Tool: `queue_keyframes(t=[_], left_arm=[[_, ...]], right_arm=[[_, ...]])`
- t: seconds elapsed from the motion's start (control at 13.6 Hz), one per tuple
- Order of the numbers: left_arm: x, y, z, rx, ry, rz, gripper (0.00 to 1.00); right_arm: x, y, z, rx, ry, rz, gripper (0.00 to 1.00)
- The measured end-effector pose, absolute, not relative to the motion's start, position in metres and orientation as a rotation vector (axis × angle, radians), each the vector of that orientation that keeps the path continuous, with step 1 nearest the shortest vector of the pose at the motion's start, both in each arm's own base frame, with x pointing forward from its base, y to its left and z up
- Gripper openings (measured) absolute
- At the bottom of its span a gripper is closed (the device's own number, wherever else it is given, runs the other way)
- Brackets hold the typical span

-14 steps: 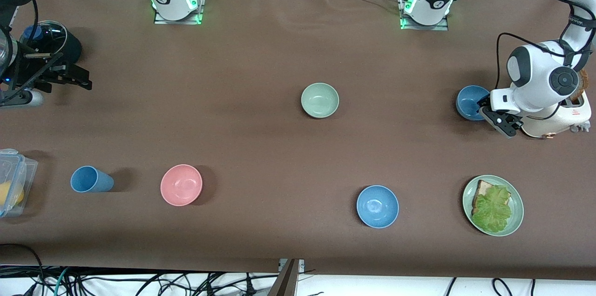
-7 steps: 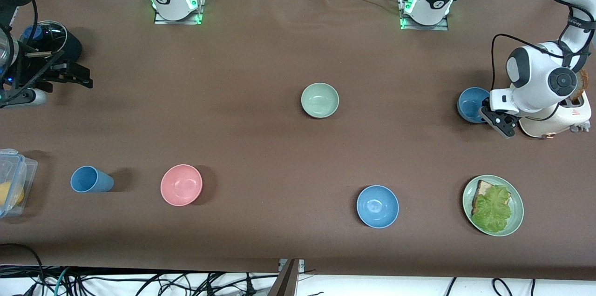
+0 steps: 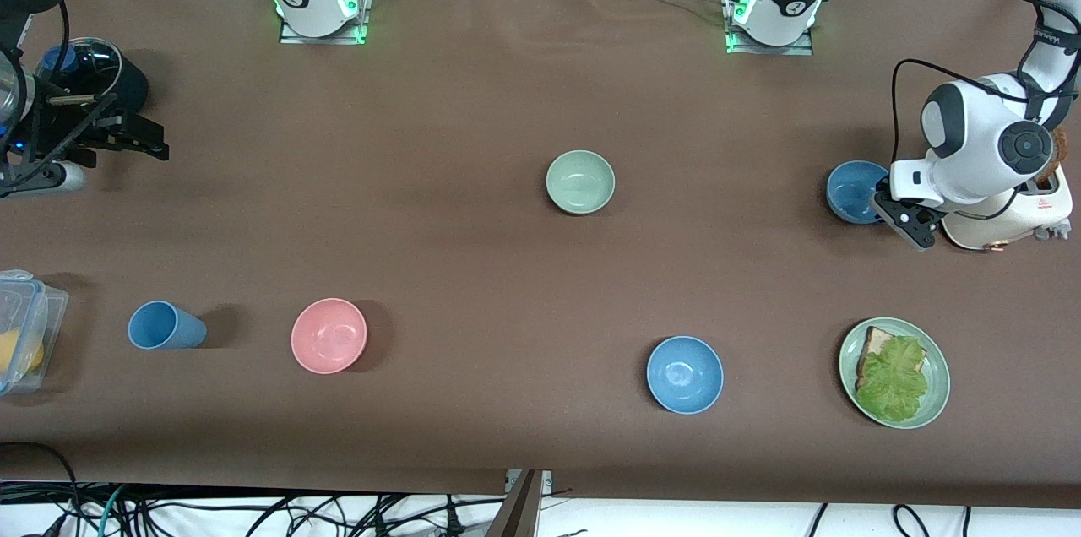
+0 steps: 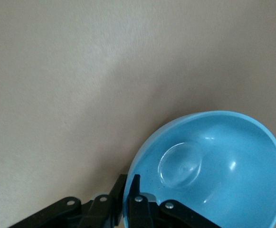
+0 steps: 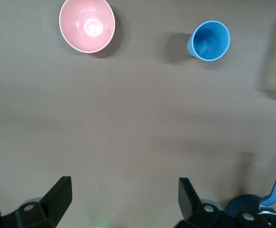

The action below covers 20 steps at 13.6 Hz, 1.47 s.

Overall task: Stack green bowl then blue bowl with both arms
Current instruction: 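Grasp the blue bowl rim with the left gripper, then carry the blue bowl with the left gripper over the green bowl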

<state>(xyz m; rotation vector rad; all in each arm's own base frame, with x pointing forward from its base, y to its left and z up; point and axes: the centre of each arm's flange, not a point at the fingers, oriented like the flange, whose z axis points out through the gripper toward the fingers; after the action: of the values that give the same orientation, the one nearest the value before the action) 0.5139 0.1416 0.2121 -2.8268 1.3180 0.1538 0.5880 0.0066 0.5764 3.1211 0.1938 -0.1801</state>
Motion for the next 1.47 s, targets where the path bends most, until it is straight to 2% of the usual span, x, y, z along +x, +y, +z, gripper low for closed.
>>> queue_keyframes(t=[0.37, 0.74, 1.25, 1.47], left_arm=[[0.561, 0.108, 0.275, -2.933, 1.325, 0.232, 0.07], [0.591, -0.029, 0.329, -2.991, 1.268, 0.286, 0.07], [0.572, -0.252, 0.368, -3.057, 1.128, 0.24, 0.07], [0.551, -0.347, 0.362, -3.093, 1.06, 0.252, 0.07]], right_arm=[[0.588, 0.004, 0.575, 3.122, 0.183, -0.185, 0.99], [0.588, 0.004, 0.575, 3.122, 0.184, -0.184, 0.99], [0.588, 0.004, 0.575, 3.122, 0.184, -0.183, 0.99], [0.588, 0.004, 0.575, 3.122, 0.182, -0.183, 0.99]])
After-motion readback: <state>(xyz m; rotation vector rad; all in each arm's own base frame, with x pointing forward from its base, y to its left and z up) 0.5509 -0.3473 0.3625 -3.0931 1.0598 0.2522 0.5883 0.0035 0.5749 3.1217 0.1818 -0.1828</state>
